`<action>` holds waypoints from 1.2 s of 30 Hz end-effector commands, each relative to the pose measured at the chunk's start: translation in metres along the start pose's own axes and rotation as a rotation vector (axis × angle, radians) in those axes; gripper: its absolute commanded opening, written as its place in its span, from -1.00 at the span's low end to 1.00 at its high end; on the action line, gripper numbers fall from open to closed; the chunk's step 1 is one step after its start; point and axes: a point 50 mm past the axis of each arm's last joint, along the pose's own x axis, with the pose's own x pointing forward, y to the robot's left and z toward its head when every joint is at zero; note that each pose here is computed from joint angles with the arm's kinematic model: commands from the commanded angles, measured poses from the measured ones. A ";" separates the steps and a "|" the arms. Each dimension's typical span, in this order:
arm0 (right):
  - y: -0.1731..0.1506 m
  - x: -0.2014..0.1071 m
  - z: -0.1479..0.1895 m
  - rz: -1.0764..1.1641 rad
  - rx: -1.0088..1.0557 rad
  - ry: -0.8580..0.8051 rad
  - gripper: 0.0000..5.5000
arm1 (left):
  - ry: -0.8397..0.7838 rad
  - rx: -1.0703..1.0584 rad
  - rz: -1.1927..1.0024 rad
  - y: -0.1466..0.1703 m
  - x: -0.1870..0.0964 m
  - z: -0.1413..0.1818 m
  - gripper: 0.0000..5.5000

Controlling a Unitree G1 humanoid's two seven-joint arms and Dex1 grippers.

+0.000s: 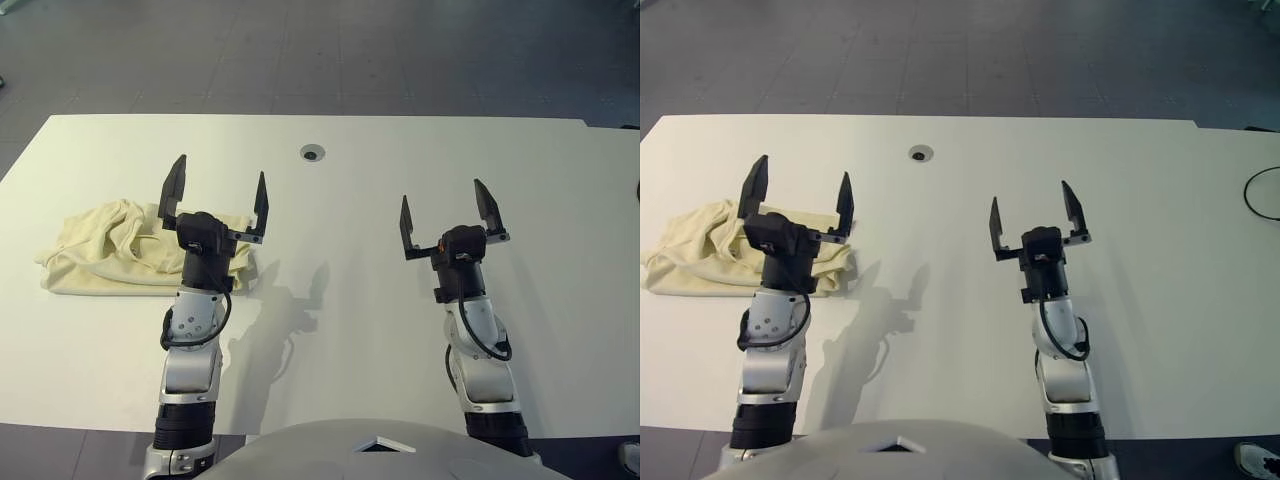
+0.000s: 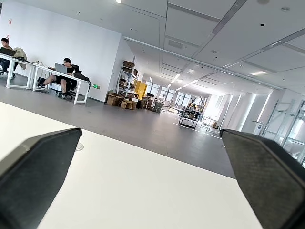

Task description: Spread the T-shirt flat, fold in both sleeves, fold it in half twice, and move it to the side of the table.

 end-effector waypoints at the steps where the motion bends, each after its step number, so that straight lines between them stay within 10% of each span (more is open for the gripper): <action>1: -0.008 -0.001 0.003 -0.017 0.005 0.002 0.96 | 0.010 -0.013 0.019 -0.001 -0.001 0.002 0.96; 36: -0.018 -0.015 0.010 -0.037 0.012 0.005 0.96 | -0.012 -0.011 0.048 0.002 0.004 0.015 0.96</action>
